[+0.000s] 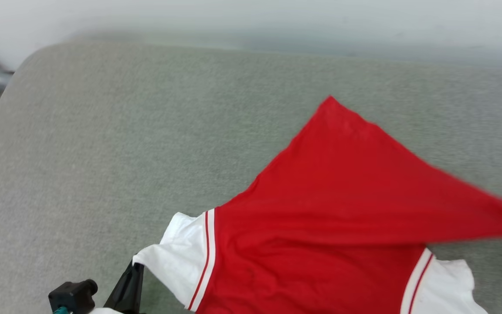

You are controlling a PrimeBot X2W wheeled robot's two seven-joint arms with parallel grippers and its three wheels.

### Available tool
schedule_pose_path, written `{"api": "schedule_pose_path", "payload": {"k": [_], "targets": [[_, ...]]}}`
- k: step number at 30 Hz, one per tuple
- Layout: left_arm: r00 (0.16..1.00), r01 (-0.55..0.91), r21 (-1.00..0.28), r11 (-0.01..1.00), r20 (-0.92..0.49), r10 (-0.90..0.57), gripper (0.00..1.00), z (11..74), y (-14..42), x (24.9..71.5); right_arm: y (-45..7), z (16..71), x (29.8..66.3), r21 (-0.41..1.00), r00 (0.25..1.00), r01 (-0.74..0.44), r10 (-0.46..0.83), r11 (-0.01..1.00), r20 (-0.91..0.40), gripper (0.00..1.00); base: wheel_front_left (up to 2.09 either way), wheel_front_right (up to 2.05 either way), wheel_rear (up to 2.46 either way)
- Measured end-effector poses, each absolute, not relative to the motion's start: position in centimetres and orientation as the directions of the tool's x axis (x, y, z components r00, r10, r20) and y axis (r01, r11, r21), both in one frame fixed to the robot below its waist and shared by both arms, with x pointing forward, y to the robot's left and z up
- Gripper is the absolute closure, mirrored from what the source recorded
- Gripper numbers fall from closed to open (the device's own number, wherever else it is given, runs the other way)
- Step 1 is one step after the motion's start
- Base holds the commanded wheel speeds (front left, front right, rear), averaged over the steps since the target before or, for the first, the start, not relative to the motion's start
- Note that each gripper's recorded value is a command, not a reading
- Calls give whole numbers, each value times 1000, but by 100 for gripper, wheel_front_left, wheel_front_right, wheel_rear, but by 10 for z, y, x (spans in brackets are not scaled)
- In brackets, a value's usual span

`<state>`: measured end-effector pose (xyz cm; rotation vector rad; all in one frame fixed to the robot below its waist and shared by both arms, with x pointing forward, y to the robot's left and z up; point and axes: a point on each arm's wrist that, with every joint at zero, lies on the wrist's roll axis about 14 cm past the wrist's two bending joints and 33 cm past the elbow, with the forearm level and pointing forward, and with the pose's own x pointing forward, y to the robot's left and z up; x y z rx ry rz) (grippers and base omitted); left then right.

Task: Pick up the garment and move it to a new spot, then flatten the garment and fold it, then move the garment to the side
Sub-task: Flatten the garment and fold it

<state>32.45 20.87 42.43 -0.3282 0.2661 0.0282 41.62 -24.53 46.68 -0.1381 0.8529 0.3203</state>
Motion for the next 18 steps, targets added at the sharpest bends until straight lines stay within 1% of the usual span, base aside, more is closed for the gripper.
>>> {"api": "schedule_pose_path", "payload": {"k": [7,11,15,18], "targets": [[967,-35,-316,948,-252,-48,100,429,201,324,-264,431,332,78,510,-237,193,968,-838,100,0,0,0],[965,-25,-310,950,-256,-58,100,429,200,325,-265,404,286,122,412,-187,190,975,-891,100,0,0,0],[962,-23,-311,950,-265,-63,100,426,199,325,-265,381,252,154,326,-145,194,977,-925,100,0,0,0],[960,-24,-308,951,-273,-64,100,424,199,326,-262,366,233,170,269,-125,198,978,-942,100,0,0,0]]}}
